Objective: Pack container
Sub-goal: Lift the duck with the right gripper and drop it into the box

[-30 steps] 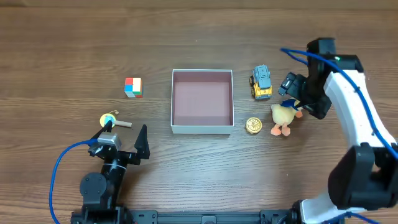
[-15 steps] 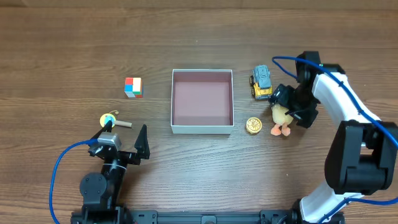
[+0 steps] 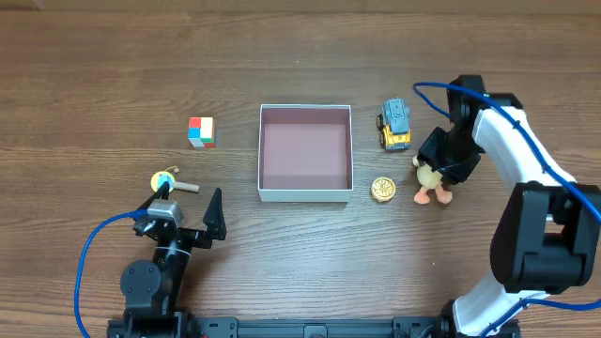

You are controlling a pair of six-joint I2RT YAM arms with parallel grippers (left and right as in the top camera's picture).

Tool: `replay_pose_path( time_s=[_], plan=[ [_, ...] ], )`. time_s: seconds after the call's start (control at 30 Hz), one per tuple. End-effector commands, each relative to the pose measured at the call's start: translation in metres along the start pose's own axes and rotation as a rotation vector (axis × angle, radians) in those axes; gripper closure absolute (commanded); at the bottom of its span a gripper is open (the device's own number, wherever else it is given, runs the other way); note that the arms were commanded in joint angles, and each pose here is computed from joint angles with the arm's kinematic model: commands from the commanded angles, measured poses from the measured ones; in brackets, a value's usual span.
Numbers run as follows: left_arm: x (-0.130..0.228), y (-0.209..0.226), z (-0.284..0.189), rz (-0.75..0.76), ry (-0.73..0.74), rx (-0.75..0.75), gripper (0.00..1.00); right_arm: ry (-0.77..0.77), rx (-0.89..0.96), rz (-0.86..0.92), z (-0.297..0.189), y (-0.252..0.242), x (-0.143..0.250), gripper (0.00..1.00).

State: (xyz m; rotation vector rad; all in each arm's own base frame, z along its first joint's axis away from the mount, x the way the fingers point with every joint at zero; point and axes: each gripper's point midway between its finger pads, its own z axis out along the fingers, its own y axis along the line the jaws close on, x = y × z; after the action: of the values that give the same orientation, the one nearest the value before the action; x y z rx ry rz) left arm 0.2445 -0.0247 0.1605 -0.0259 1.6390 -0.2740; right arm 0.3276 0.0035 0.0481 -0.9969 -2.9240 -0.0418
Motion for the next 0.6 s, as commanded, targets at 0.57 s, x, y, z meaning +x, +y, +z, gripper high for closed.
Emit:
replay_pose_path(
  time_s=[0.57],
  plan=[
    [0.0, 0.002, 0.0, -0.006, -0.003, -0.008, 0.0, -0.255, -0.148, -0.742, -0.158, 0.17, 0.129, 0.61]
  ],
)
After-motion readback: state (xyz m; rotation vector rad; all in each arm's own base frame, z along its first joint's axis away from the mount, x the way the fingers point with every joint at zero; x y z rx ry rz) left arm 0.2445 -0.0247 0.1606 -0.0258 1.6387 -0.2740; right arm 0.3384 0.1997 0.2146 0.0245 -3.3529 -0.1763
